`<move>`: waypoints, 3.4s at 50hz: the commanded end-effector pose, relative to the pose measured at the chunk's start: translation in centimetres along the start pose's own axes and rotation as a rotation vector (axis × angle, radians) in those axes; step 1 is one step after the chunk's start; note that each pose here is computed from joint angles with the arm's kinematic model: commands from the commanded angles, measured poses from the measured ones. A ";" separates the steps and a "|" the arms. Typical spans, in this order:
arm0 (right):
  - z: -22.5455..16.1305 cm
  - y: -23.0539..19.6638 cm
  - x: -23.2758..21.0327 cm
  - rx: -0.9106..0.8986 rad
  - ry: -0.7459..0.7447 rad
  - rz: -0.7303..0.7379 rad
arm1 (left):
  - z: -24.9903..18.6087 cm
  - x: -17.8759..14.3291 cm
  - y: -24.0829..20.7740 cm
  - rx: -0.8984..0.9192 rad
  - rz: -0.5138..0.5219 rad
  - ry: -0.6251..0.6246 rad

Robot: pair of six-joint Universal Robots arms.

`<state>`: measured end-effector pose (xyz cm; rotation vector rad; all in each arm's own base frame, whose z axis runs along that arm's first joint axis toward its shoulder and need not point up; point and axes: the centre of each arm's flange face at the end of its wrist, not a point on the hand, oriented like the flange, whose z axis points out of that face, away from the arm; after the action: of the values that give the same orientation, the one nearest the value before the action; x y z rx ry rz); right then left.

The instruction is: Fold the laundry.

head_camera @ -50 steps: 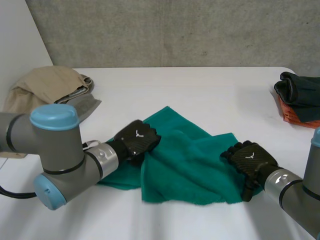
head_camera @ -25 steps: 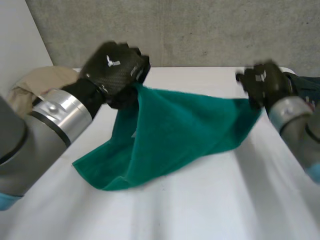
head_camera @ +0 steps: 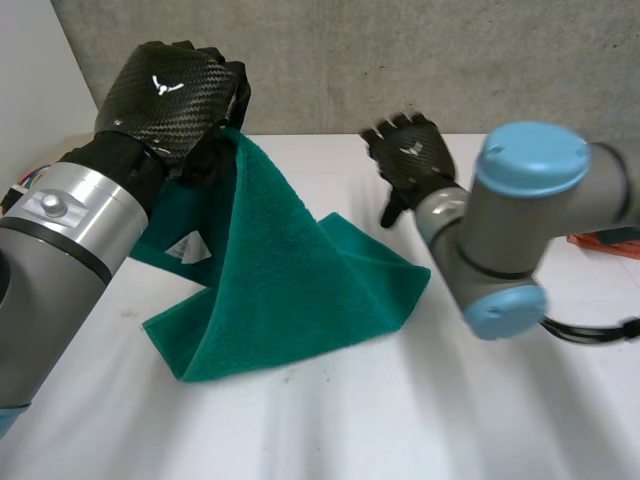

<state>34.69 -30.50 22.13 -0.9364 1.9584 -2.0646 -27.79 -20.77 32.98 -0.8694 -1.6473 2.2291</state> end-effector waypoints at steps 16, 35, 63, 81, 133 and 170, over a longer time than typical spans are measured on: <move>-5.4 10.3 -2.6 -0.387 -0.297 0.343 | 0.9 -0.5 -0.7 0.047 0.021 -0.022; -3.8 -7.0 10.0 0.190 0.086 -0.072 | -2.3 -1.6 -7.3 0.238 0.026 -0.073; -3.7 1.0 2.4 -0.061 -0.078 -0.001 | -2.8 1.7 3.2 -0.097 -0.005 0.031; -17.4 9.6 -0.9 -0.487 -0.240 0.095 | 0.6 1.4 4.1 -0.101 -0.006 0.025; -3.3 3.1 14.0 -0.385 0.071 -0.285 | 7.5 -2.5 14.2 -0.366 0.225 0.017; -3.8 8.9 9.1 -0.245 0.025 -0.133 | 1.7 0.3 19.0 -0.352 0.231 -0.041</move>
<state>23.11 -35.94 22.26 -1.0345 2.1330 -2.2163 -26.98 -31.47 20.47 -1.0699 -1.9507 2.3500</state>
